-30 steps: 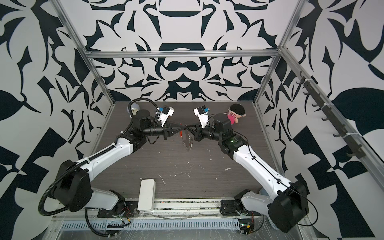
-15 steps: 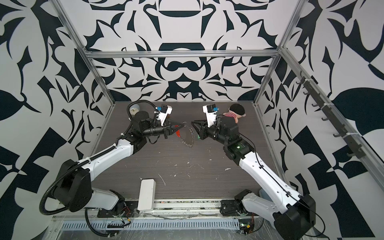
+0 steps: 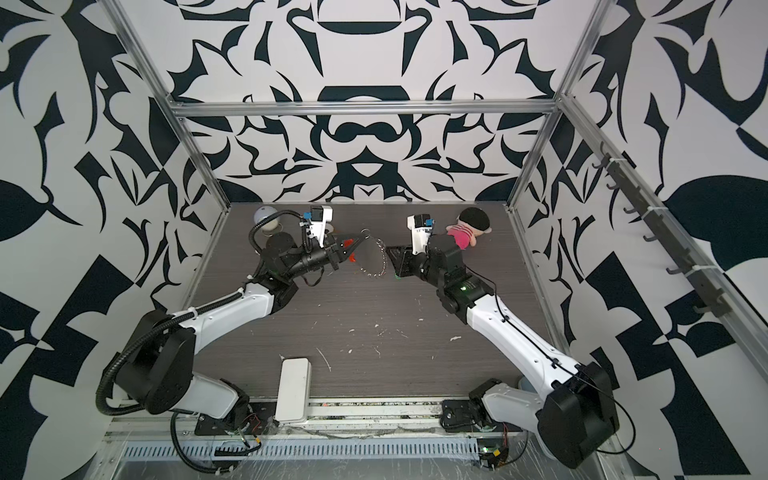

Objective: Put the keys on the keyring

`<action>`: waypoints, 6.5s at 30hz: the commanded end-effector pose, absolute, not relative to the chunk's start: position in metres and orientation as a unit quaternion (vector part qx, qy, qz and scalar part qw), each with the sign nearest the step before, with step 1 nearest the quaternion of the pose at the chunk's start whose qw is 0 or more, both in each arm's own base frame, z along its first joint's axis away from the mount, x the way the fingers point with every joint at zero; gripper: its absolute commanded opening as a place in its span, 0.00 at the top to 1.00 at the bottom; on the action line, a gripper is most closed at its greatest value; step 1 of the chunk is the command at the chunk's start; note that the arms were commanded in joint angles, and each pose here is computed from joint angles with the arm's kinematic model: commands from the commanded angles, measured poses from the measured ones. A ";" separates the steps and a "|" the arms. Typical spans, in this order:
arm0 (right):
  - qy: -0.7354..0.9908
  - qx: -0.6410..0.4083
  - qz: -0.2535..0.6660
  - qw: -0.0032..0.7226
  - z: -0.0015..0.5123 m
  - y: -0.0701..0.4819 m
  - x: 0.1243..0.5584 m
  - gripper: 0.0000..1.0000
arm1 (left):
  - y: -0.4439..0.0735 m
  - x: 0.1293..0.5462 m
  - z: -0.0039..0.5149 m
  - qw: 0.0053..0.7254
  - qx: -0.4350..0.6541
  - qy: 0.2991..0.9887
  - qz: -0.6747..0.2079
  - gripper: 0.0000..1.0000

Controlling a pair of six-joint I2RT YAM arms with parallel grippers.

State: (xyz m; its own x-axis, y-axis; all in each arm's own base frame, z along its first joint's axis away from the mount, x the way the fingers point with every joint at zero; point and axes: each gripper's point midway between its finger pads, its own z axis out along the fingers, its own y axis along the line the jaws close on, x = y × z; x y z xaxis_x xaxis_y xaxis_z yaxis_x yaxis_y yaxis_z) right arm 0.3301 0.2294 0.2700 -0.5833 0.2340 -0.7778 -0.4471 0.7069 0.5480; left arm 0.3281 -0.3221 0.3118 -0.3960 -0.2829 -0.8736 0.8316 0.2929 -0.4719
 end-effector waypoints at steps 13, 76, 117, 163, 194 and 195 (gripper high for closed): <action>0.767 -0.097 0.440 0.457 0.294 0.275 0.325 0.77 | -0.335 0.328 0.330 0.527 0.207 0.586 -0.580 1.00; 0.727 -0.220 0.406 0.508 0.361 0.265 0.287 0.78 | -0.336 0.317 0.365 0.546 0.223 0.526 -0.613 1.00; 0.712 -0.237 0.471 0.464 0.399 0.250 0.303 0.86 | -0.339 0.283 0.382 0.502 0.284 0.488 -0.655 1.00; 0.717 -0.257 0.482 0.433 0.377 0.251 0.294 0.83 | -0.343 0.285 0.376 0.492 0.287 0.496 -0.655 1.00; 0.724 -0.238 0.465 0.451 0.385 0.233 0.305 0.65 | -0.342 0.283 0.380 0.496 0.292 0.500 -0.648 1.00; 0.727 -0.236 0.464 0.448 0.383 0.232 0.303 0.64 | -0.342 0.283 0.381 0.496 0.291 0.500 -0.647 1.00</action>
State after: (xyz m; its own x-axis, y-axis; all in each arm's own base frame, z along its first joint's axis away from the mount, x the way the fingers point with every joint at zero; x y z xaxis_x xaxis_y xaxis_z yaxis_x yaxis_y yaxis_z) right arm 0.3094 0.2386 0.3538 -0.5622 0.0518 -0.8254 -0.7237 0.4522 0.5213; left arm 0.2937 -0.3474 0.3429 -0.4271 -0.2994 -0.8532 0.8915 0.0181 -0.4526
